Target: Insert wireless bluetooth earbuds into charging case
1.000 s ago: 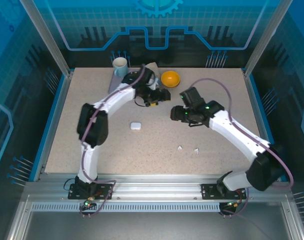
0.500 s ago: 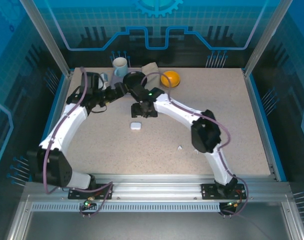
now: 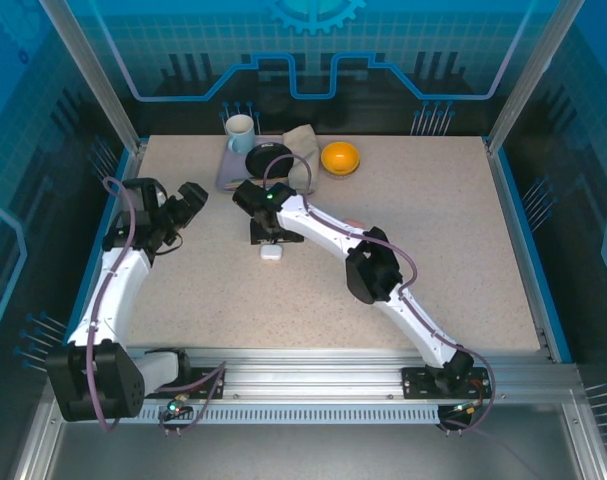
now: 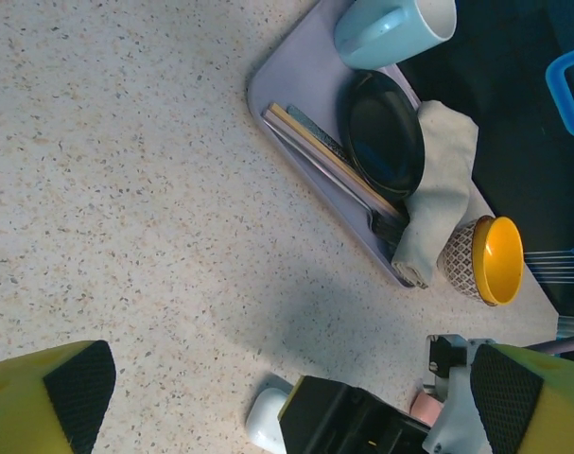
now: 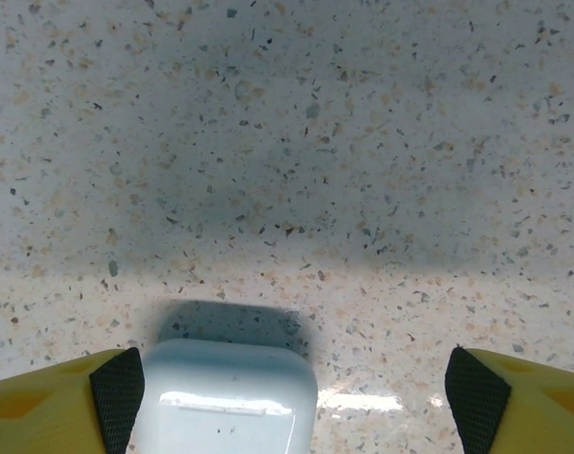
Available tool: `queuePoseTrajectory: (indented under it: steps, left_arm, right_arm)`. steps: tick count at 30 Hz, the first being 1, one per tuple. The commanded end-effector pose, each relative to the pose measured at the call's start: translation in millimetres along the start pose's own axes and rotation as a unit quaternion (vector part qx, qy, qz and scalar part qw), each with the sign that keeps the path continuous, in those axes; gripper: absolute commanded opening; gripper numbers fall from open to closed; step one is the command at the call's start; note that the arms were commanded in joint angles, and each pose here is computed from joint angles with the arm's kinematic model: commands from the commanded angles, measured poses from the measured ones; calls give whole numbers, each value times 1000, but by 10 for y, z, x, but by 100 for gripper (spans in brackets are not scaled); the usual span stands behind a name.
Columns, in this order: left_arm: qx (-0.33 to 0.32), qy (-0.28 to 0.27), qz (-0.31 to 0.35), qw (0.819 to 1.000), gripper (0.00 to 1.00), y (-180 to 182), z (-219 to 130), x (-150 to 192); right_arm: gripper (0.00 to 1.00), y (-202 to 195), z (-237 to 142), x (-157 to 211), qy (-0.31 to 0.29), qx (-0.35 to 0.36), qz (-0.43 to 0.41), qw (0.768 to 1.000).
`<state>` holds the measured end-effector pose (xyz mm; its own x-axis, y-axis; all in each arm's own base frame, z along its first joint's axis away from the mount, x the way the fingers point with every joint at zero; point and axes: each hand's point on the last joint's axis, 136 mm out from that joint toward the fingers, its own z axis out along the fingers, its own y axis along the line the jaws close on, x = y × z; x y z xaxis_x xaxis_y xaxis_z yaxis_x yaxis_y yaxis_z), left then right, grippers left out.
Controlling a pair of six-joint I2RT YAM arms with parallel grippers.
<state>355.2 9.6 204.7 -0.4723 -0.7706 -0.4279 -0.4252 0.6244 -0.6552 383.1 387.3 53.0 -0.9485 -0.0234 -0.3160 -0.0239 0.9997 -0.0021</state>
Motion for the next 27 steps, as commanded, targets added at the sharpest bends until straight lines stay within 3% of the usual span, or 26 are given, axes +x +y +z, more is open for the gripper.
queuePoseTrajectory:
  steps: [1, 18, 27]
  left_arm:
    - [14, -4, -2, 1000, 99, -43, -32, -26]
    - [35, 21, 10, 999, 99, -83, 28, 70]
    - [80, 54, 19, 995, 99, -243, 78, 167]
  right_arm:
    - [86, 129, 99, 134, 13, -5, -1, 1000]
    - [83, 251, 315, 447, 61, -49, -43, 996]
    - [78, -8, 364, 494, 84, -43, -107, 990]
